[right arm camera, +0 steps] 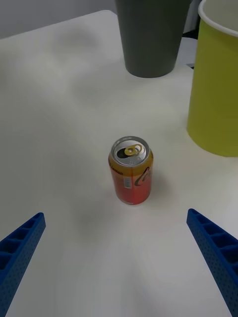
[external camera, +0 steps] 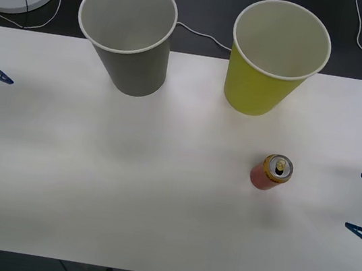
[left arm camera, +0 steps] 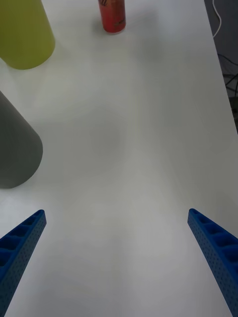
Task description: Put the can into the green bin and the plastic bottle into the gray bin
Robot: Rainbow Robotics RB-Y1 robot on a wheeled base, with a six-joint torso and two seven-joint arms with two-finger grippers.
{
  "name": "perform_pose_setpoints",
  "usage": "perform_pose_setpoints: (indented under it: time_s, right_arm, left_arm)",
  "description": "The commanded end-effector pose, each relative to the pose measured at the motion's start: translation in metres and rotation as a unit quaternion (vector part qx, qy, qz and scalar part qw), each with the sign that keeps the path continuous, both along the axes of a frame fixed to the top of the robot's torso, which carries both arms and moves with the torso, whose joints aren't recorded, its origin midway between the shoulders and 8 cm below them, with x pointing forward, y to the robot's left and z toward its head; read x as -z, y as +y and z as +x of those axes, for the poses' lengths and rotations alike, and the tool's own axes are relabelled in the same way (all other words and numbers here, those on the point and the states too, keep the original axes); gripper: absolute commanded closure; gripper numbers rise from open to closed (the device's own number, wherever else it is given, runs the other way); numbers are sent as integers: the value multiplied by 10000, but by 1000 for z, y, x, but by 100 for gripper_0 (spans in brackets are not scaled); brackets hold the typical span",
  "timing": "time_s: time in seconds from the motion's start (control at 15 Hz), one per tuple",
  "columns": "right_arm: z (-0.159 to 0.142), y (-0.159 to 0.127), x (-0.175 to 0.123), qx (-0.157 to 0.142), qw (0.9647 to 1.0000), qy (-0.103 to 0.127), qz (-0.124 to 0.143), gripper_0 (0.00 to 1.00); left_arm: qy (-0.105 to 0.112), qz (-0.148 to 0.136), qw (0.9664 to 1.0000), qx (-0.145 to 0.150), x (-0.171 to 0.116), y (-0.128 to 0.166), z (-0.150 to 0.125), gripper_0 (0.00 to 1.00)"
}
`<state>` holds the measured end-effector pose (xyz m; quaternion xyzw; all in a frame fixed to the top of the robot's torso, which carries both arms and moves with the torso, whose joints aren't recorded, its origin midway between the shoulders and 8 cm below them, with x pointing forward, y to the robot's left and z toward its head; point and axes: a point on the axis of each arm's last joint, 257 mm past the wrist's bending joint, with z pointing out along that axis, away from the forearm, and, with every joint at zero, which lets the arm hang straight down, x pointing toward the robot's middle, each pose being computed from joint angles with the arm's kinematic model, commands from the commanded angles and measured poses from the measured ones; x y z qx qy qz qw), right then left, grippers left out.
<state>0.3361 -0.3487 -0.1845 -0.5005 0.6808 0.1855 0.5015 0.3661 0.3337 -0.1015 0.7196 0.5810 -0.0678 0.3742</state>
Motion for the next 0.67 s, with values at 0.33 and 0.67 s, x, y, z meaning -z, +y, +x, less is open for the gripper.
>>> perform_pose_setpoints:
  time_s: [0.33, 0.67]
  right_arm:
    - [9, 2, 33, 505, 9966, -307, 569, 0]
    - [8, 9, 60, 555, 9936, -419, 885, 0]
  left_arm:
    - [0, 0, 10000, 0, 0, 0, 0, 0]
    - [0, 0, 10000, 0, 0, 0, 0, 0]
